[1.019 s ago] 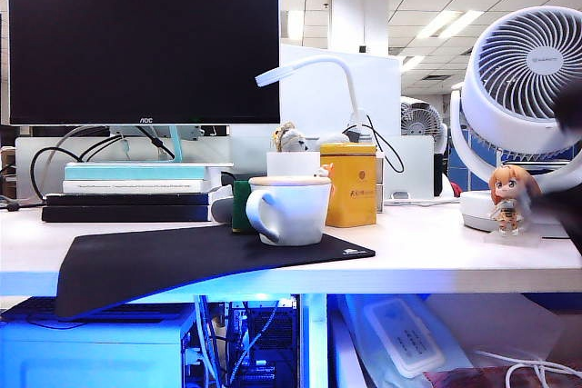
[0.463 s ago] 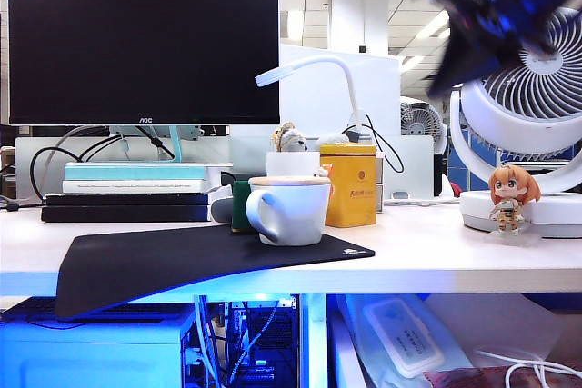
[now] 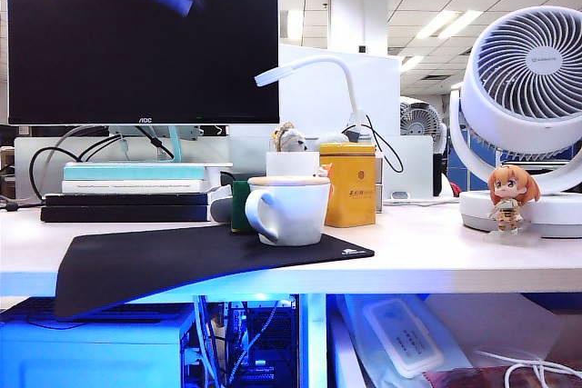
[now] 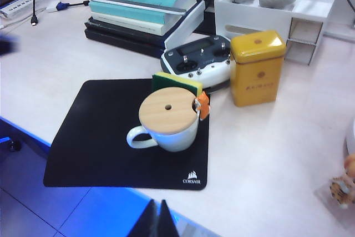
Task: Open the drawer, place the cleaning sponge inside, then close the drawer.
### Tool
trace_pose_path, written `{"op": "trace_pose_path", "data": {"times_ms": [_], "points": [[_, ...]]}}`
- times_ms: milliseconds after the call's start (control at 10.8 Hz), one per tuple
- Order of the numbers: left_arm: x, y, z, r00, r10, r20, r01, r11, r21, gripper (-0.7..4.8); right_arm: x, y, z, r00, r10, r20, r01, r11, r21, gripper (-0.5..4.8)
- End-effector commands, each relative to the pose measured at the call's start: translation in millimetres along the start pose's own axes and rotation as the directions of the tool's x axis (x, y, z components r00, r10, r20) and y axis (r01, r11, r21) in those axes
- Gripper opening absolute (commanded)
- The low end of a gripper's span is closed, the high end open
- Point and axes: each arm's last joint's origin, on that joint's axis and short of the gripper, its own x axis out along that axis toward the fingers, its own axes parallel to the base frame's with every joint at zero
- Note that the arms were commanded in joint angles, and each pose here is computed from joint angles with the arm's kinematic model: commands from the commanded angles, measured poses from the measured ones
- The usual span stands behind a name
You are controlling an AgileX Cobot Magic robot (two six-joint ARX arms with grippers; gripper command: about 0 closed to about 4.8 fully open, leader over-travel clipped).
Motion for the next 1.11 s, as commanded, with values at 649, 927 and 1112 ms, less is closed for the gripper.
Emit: {"op": "trace_pose_path", "data": {"times_ms": [649, 927, 1112], "points": [[157, 99.5, -82, 0.997, -0.077, 0.029, 0.077, 0.997, -0.002, 4.57, -4, 3, -3, 0.998, 0.049, -0.036, -0.047, 0.997, 0.064, -0.05], [178, 133.2, -97, 0.968, -0.226, 0.111, 0.233, 0.971, -0.058, 4.24, -3, 2, -5, 0.997, 0.048, -0.055, -0.044, 0.996, 0.073, -0.05], [196, 144.2, -107, 0.935, -0.321, 0.149, 0.336, 0.938, -0.088, 4.25, -3, 2, -6, 0.997, 0.048, -0.066, -0.043, 0.996, 0.077, -0.05]]}}
